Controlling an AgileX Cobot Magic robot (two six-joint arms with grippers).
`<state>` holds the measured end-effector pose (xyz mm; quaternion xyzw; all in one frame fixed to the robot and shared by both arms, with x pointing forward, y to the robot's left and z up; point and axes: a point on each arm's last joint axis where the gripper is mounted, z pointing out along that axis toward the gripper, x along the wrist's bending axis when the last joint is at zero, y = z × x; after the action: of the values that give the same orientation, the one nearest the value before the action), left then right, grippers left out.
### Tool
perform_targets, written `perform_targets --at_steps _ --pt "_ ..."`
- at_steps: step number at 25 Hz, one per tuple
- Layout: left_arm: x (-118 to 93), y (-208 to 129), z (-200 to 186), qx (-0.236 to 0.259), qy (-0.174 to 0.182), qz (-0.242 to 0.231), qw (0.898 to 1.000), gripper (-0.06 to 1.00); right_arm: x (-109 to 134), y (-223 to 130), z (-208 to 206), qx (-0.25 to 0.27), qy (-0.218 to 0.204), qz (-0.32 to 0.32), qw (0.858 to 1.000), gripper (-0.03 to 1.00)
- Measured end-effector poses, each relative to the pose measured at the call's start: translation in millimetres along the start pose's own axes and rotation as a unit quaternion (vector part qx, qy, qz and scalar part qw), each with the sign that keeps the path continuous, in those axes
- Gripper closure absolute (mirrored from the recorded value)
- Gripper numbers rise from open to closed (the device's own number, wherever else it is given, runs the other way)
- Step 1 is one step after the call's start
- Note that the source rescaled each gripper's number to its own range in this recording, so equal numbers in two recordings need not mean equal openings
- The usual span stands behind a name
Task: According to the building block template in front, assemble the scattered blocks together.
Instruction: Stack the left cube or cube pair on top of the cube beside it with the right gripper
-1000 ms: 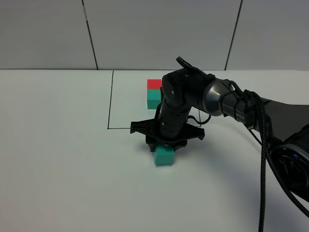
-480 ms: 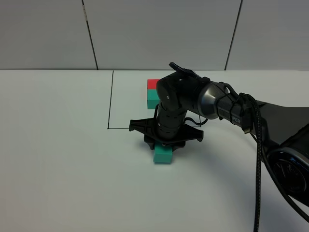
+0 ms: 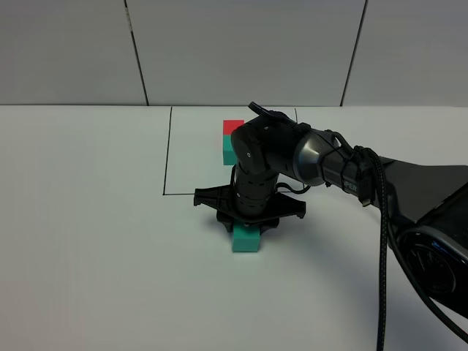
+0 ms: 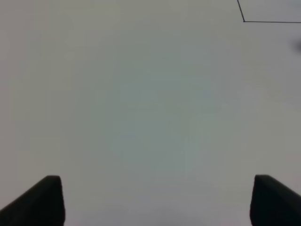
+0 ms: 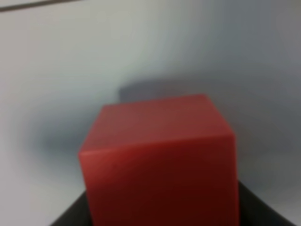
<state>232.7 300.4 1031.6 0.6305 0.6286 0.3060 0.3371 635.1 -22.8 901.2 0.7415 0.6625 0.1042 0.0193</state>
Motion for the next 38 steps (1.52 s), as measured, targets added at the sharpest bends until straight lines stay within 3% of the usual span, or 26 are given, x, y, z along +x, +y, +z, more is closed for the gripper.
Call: perform_targets --at_steps 38 --pt "2.0 0.1 -0.1 0.0 0.011 0.005 1.0 0.15 1.1 -7.4 10.4 0.025 -0.01 -0.054 0.998 0.93"
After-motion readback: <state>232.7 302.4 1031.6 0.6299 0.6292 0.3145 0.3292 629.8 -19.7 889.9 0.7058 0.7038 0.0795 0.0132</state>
